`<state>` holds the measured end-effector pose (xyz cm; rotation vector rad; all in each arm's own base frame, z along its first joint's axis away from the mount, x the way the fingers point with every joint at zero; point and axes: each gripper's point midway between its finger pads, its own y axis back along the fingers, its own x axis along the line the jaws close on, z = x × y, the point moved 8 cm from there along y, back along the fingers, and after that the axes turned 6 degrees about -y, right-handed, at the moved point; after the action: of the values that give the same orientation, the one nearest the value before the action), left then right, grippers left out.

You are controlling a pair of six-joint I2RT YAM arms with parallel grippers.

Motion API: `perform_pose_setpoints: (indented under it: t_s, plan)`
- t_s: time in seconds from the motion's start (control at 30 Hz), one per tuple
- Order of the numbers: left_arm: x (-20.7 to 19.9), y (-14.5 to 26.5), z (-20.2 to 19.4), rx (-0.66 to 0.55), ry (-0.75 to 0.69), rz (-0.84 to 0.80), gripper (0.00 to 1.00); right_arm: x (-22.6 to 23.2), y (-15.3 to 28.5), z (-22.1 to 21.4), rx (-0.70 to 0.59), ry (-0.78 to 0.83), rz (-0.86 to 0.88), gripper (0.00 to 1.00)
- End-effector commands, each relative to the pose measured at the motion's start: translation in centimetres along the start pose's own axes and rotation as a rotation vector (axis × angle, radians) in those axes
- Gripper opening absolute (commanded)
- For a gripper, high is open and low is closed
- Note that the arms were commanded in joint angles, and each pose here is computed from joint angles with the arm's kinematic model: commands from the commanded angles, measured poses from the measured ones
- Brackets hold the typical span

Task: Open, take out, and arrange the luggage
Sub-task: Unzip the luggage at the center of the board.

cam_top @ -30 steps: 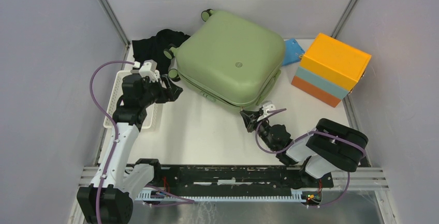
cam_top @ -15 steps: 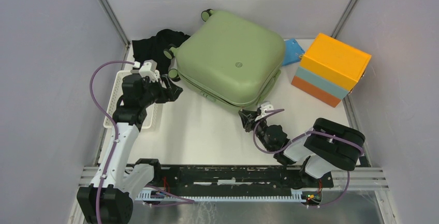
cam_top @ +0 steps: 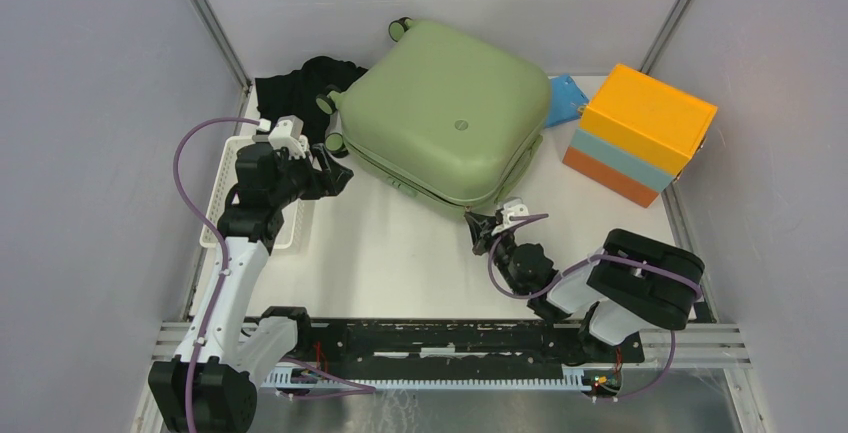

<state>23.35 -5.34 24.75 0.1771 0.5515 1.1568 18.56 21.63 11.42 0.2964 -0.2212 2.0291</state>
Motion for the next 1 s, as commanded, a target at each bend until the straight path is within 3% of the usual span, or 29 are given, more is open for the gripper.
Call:
perform_pose_setpoints:
  t_s: [0.0, 0.23, 0.43, 0.67, 0.97]
  plan:
    - [-0.1, 0.1, 1.0, -0.048, -0.061, -0.009, 0.80, -0.3, 0.1, 1.7, -0.081, 0.012, -0.032, 0.00]
    - [-0.3, -0.1, 0.9, -0.048, -0.052, -0.038, 0.78, -2.2, 1.2, 1.1, -0.005, 0.133, -0.135, 0.00]
    - [-1.3, -1.1, 0.5, -0.028, -0.004, -0.181, 0.68, -3.0, 1.8, 1.2, 0.019, 0.195, -0.184, 0.00]
    - [-3.6, -1.8, -1.4, -0.010, 0.276, -0.307, 0.65, -2.9, 1.8, 1.2, 0.016, 0.188, -0.163, 0.00]
    - [-6.2, -4.9, -4.5, -0.090, 0.559, -0.117, 0.66, -2.4, 1.6, 1.2, 0.008, 0.162, -0.131, 0.00]
